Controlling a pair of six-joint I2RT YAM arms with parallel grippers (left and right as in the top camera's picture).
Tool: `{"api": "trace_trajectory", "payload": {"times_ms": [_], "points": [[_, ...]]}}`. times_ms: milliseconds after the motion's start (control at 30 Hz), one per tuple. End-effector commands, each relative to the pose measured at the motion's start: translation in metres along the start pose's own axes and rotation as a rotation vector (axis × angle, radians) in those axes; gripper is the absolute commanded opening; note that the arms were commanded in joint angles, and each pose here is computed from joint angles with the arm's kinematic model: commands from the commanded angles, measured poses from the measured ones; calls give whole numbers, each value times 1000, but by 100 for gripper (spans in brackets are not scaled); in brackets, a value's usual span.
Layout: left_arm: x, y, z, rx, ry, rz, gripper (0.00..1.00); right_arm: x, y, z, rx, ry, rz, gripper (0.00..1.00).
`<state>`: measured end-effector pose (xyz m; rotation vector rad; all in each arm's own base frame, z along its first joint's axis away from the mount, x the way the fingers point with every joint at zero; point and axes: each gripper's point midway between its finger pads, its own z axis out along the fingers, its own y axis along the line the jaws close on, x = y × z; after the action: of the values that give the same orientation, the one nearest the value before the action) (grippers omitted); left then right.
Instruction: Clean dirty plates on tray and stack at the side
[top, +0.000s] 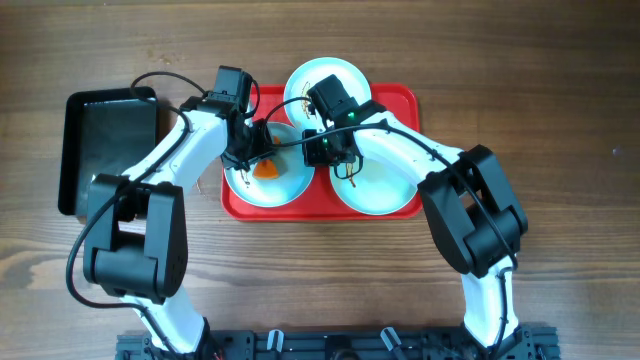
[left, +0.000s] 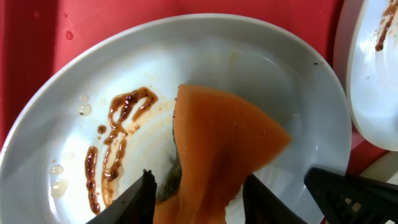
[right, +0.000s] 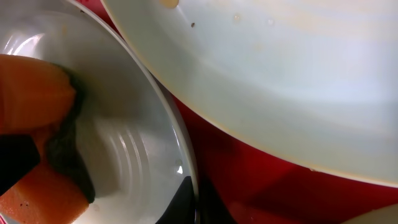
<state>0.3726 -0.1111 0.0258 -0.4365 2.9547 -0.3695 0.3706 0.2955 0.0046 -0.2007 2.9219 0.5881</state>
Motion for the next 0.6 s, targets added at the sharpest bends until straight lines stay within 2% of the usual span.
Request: {"api": "trace_trajectory", "payload": {"times_ms": [0, 100, 400, 567], "points": [[1, 5, 4, -15, 6, 3, 43, 8, -16, 13, 51, 26, 27, 4], [1, 5, 4, -15, 6, 3, 36, 8, -15, 13, 51, 25, 27, 4], [8, -2, 6, -15, 17, 28, 35, 8, -15, 13, 51, 25, 27, 4], [14, -10, 7, -12, 23, 74, 21, 8, -15, 13, 51, 26, 26, 4]]}}
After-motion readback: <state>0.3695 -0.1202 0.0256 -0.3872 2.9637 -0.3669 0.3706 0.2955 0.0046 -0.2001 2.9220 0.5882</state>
